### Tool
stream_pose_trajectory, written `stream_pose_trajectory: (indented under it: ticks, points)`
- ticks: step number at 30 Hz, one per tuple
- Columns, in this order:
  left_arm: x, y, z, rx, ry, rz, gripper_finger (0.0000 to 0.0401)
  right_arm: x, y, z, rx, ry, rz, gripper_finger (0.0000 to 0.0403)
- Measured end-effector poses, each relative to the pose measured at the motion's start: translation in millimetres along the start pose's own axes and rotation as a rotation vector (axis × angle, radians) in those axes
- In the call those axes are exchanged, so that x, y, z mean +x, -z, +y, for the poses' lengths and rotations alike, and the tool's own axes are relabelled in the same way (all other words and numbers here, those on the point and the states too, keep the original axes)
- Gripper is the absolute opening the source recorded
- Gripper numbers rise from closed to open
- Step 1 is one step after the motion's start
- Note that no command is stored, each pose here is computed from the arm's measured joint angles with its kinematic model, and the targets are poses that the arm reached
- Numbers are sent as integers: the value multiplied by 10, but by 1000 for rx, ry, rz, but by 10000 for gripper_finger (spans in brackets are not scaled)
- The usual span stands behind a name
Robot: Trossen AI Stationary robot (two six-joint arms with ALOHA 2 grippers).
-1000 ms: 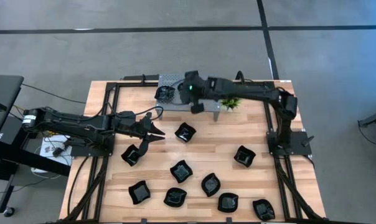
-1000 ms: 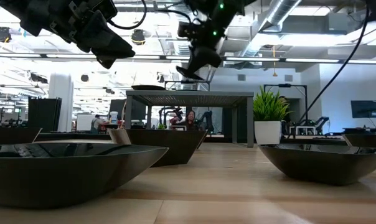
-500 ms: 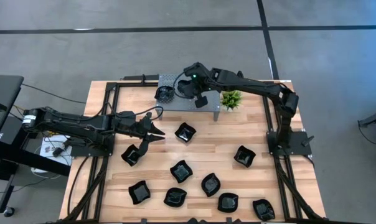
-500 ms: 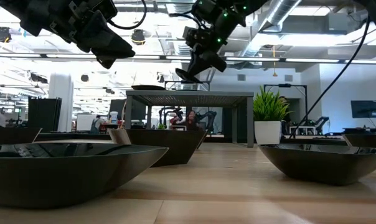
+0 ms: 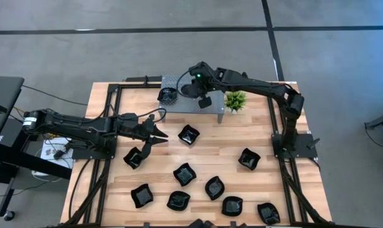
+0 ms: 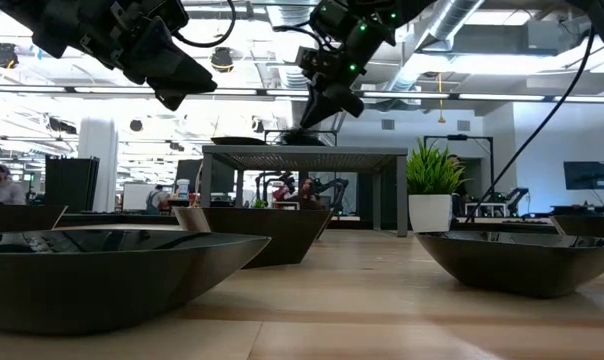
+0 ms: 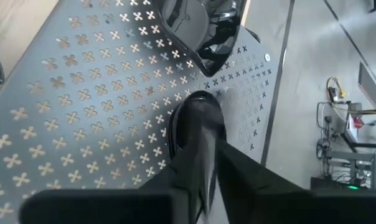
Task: Pick & Place Mini shaped plates
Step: Stack the drop-shaped plate on top of the drop-shaped plate on the shelf, then put the distorted square plate on the shelf
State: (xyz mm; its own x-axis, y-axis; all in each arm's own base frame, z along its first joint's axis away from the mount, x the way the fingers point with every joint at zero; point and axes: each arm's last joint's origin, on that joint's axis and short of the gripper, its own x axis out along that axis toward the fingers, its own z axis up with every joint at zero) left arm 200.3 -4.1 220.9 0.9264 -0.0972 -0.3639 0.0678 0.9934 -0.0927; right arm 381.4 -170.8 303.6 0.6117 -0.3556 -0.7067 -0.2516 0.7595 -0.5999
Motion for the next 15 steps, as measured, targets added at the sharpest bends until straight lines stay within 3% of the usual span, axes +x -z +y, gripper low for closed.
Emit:
stream_pose_trajectory:
  ticks: [5, 10, 15]
  points:
    - [0, 0, 0, 0, 0, 0, 88, 0, -4, 3, 51, 1, 0, 84]
    - [0, 0, 0, 0, 0, 0, 88, -9, -84, 64, 134, -8, -10, 87]
    - [0, 0, 0, 0, 0, 0, 88, -87, -327, 322, 155, -70, -10, 87]
